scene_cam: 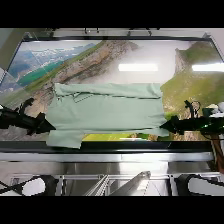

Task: Fold the shirts.

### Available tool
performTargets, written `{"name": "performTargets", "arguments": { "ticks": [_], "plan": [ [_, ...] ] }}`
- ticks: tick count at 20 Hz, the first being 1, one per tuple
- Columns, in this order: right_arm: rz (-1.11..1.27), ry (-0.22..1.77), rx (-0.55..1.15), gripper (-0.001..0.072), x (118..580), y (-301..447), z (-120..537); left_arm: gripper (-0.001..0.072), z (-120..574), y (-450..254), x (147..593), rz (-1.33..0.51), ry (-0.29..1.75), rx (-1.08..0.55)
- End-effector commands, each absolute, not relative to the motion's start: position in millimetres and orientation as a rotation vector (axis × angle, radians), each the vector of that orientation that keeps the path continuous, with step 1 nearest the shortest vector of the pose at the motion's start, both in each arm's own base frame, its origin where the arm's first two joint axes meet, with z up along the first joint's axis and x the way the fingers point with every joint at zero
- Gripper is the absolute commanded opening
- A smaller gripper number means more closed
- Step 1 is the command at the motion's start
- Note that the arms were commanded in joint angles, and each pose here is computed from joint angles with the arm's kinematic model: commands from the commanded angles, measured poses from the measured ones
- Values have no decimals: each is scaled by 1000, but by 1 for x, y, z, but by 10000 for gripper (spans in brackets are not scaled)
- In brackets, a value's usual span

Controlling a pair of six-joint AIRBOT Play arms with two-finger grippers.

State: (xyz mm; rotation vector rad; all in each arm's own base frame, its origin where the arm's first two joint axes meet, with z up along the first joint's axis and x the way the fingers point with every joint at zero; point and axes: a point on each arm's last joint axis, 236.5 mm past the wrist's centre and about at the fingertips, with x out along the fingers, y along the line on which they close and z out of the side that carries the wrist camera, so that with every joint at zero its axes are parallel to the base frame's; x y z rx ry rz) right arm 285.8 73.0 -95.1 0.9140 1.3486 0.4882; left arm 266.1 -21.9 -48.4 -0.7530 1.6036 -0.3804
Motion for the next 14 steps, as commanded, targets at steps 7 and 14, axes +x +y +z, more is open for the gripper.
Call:
{"name": "performTargets", "arguments": {
  "ticks": [7,14],
  "plan": [
    [559,883,922,14,437,71,8,21,22,-10,416,-458,1318,-575],
    [495,929,892,15,511,86,-54,20,-24,-26,522,-550,1285,-467]
  ]
}}
